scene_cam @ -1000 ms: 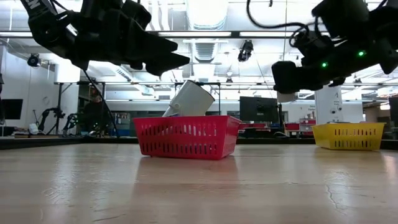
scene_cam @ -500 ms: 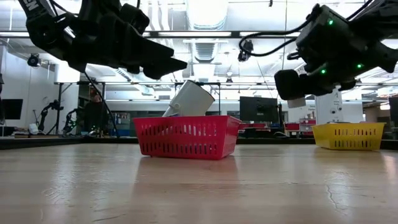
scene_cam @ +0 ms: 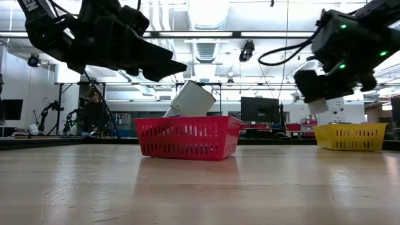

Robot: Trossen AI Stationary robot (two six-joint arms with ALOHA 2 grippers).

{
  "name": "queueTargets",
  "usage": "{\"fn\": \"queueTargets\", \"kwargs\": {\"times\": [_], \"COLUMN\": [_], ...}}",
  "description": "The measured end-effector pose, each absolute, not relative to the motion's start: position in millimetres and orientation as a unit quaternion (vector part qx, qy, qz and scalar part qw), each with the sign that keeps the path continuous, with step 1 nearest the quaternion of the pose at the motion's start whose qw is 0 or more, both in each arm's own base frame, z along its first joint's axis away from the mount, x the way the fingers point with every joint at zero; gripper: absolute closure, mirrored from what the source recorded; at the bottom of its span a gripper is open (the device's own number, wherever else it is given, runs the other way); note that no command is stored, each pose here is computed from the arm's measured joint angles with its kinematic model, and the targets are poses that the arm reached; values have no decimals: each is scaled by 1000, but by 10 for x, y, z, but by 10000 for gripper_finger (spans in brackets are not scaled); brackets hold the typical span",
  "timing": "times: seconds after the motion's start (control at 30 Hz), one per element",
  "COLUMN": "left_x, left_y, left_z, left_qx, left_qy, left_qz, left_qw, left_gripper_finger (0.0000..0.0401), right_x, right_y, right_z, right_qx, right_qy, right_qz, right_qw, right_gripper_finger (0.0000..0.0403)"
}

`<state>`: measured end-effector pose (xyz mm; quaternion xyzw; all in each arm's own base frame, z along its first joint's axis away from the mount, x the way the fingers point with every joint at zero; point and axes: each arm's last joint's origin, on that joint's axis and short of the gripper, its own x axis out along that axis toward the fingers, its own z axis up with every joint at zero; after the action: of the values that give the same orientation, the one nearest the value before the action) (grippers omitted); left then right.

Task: Pick & Place Office items
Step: Put the white charger adapter into the yellow basket

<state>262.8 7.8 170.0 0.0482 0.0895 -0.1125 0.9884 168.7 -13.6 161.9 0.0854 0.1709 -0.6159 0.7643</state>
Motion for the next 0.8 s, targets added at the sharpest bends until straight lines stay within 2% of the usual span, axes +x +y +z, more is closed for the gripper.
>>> {"fn": "queueTargets", "kwargs": {"times": [0.33,0.8], "left_x": [2630,2630], "left_y": [78,73], "left_z": [1709,1717], "left_qx": [47,49], "left_qy": [85,81], "left_qz": [-113,-121], "left_qw": [989,988], "left_gripper_finger": [18,18], "right_x": [1431,1217], "right_y": [-167,-220], "right_z": [1718,1827], "right_qx": [145,180], "right_qy": [237,372], "right_qz": [-608,-600], "right_qw": [744,685], "right_gripper_finger": [233,233]}}
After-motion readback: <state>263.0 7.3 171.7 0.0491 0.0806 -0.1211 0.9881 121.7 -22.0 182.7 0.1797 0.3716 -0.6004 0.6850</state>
